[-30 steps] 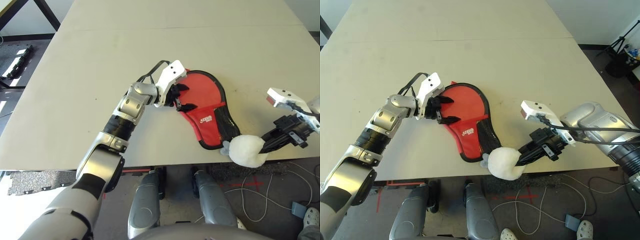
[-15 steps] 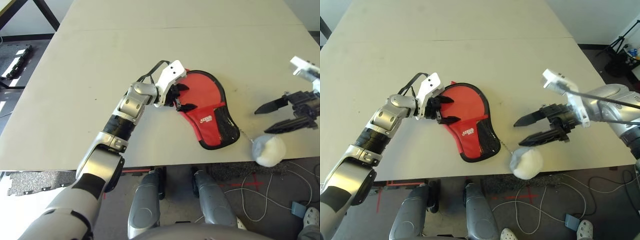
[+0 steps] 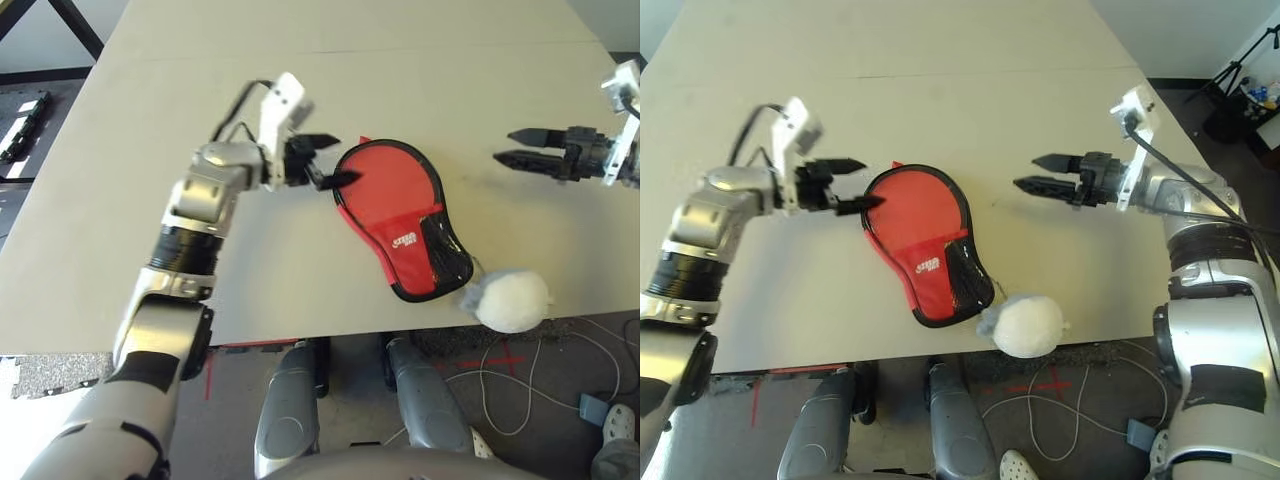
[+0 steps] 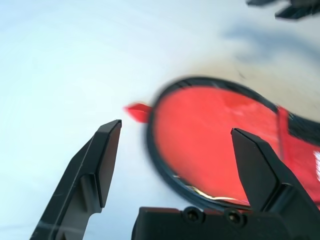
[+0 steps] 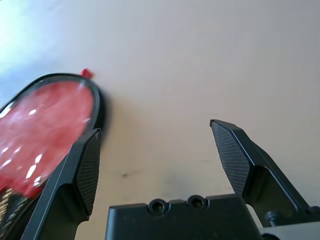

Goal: Store the ping-pong paddle in its case and zip it.

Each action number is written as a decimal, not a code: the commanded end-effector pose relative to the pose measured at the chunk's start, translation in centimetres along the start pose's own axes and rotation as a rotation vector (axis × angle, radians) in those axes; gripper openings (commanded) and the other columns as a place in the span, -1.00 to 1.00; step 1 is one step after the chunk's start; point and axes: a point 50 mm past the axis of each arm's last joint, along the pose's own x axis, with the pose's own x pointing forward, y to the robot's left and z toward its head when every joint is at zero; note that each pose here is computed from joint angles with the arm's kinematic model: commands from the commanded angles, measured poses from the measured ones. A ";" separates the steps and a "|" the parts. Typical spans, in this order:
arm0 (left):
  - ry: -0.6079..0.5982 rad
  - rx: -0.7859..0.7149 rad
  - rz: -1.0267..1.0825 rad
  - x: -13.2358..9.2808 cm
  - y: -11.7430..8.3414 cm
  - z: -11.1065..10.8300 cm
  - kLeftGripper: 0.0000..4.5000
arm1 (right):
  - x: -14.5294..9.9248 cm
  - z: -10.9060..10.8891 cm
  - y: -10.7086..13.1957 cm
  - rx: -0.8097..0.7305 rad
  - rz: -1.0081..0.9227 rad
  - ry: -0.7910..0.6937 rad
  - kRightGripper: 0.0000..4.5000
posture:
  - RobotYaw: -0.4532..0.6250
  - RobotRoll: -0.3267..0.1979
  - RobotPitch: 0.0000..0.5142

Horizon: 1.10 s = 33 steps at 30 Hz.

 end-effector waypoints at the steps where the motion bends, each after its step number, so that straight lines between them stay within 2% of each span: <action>1: -0.061 -0.055 0.166 -2.2 1.6 -0.3 1.00 | -0.7 -0.4 -1.1 -0.007 -0.176 -0.061 0.99 | -0.24 0.25 0.02; 5: -0.154 -0.099 0.423 -5.0 3.7 -1.3 1.00 | -1.4 -0.7 -2.2 0.012 -0.384 -0.150 0.99 | -0.22 0.25 0.03; 11: -0.288 -0.154 0.732 -7.9 5.3 -2.7 1.00 | -2.7 -0.9 -3.2 0.012 -0.584 -0.247 0.99 | -0.19 0.25 0.02; 15: -0.321 -0.145 0.922 -10.3 5.8 -4.6 1.00 | -3.5 -1.5 -3.5 0.002 -0.699 -0.289 0.99 | -0.18 0.25 0.02; 22: -0.304 -0.148 1.052 -11.8 5.8 -7.1 1.00 | -4.4 -2.6 -3.8 0.010 -0.813 -0.297 0.99 | -0.17 0.25 0.00; 33: -0.279 -0.158 1.058 -11.7 5.7 -7.9 1.00 | -4.2 -3.3 -3.7 0.023 -0.822 -0.282 0.99 | -0.18 0.25 -0.01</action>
